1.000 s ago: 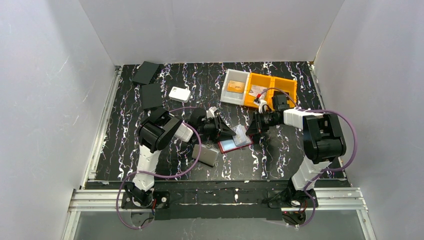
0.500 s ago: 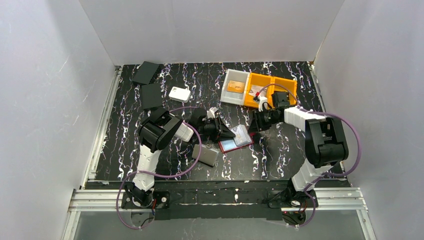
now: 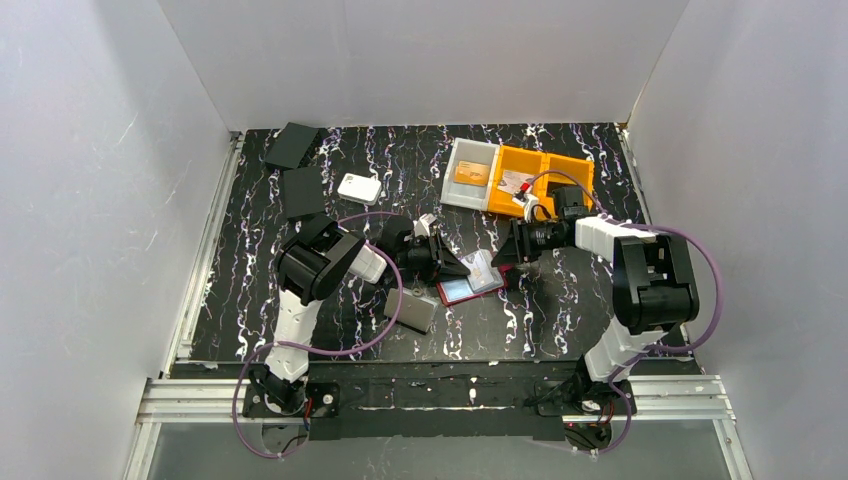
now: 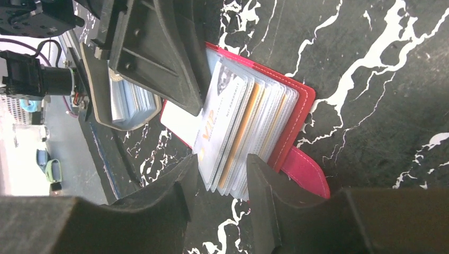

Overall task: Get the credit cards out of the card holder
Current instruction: Remove the credit card from the card holder.

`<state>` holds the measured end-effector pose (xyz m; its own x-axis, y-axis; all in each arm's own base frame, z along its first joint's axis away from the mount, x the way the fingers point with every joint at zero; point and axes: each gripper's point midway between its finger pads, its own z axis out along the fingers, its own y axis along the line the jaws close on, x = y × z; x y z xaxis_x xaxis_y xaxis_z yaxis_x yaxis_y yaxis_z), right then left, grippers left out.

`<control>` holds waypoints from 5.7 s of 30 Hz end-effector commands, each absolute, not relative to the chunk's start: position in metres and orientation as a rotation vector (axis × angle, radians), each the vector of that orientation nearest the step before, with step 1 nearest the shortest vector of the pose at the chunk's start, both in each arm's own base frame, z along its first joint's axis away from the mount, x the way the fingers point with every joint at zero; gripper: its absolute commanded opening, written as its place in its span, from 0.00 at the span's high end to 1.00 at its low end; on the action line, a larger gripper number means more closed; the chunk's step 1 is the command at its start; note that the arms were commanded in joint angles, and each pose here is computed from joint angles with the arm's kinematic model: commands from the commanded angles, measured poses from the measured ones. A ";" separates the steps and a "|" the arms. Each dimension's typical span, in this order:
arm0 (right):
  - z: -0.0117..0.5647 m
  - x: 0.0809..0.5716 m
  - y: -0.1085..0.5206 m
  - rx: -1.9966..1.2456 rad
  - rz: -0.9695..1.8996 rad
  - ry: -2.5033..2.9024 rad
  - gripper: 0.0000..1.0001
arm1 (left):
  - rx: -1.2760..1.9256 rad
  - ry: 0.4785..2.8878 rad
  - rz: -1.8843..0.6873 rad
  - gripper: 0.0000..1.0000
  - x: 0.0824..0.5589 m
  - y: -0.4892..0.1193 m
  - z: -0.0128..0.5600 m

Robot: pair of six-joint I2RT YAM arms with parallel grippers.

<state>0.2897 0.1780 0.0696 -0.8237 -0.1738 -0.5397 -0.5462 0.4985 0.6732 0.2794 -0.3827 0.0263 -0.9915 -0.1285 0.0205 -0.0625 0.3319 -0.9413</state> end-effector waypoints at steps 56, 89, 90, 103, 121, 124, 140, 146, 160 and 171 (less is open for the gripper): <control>0.087 0.282 0.197 -0.693 1.319 2.260 0.68 | -0.134 2.525 -1.768 0.76 0.275 -0.379 0.034; 0.049 0.269 0.209 -0.707 1.318 2.424 0.69 | -0.113 2.504 -1.803 0.76 0.278 -0.384 0.042; 0.046 0.270 0.208 -0.704 1.294 2.441 0.69 | -0.115 2.501 -1.808 0.76 0.278 -0.384 0.043; 0.030 0.271 0.206 -0.683 1.198 2.527 0.89 | -0.249 2.319 -1.960 0.76 0.293 -0.391 0.064; 0.010 0.273 0.197 -0.648 1.083 2.611 0.89 | -0.152 2.355 -1.836 1.00 0.286 -0.378 0.065; -0.003 0.279 0.184 -0.630 0.945 2.667 0.89 | -0.178 2.346 -1.821 1.00 0.290 -0.365 0.066; -0.017 0.283 0.171 -0.606 0.819 2.724 0.82 | -0.227 2.375 -1.810 1.00 0.291 -0.341 0.052; -0.019 0.280 0.172 -0.604 0.836 2.737 0.75 | -0.228 2.382 -1.823 1.00 0.289 -0.338 0.048; -0.020 0.280 0.172 -0.600 0.838 2.746 0.60 | -0.271 2.375 -1.821 1.00 0.289 -0.324 0.044; -0.018 0.281 0.172 -0.603 0.837 2.738 0.60 | -0.290 2.362 -1.811 1.00 0.282 -0.301 0.049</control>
